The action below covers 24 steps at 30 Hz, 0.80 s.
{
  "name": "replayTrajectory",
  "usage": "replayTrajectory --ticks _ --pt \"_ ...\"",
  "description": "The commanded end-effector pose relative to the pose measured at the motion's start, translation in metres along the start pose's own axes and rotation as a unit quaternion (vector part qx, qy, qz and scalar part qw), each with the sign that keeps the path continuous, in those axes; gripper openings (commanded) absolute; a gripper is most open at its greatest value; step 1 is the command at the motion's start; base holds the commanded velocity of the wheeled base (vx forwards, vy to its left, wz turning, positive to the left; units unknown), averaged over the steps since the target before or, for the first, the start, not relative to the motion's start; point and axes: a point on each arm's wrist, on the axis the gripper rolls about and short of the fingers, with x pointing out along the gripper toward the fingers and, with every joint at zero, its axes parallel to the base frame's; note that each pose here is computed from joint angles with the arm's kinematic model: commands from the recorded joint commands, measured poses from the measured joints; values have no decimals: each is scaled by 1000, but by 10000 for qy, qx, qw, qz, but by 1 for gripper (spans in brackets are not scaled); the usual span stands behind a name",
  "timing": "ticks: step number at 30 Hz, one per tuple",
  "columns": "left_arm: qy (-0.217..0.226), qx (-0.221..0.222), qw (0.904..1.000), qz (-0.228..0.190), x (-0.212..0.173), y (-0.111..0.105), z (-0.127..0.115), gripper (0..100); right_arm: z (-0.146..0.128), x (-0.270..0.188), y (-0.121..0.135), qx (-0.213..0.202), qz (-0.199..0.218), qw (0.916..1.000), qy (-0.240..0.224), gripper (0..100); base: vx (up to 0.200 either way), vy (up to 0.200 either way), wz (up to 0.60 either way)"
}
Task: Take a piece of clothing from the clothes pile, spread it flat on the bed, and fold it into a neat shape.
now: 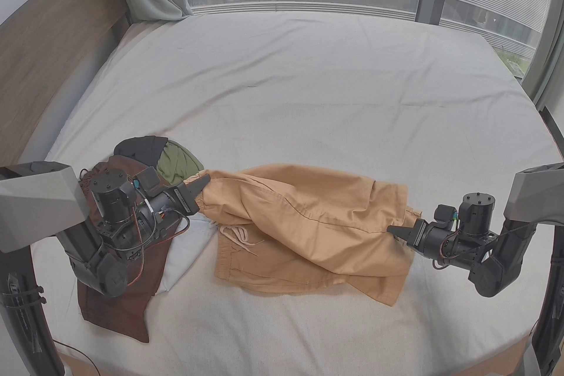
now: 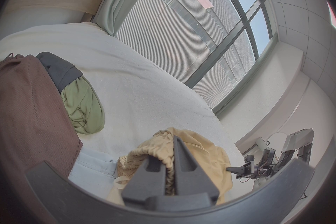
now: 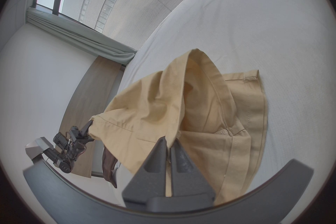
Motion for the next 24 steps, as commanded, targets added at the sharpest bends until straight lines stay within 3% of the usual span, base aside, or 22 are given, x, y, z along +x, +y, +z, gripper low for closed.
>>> replayTrajectory --ticks 1,4,12,13,24 --pt "-17 0 10000 -1 1 0 1 0 7 -15 14 -100 157 9998 -110 0 0 0 0" --pt "-17 0 10000 -1 1 0 1 0 -1 -19 12 -44 274 9995 173 0 0 0 0" --pt "-36 7 10000 -12 2 0 1 0 -4 -19 9 -209 234 9992 237 0 0 0 0" --pt "-40 7 10000 -5 2 1 1 0 -3 -17 8 -238 243 9992 226 100 0 0 0" --pt "-42 10 10000 -15 2 0 1 0 -17 11 -20 -257 279 9992 129 100 0 0 0"
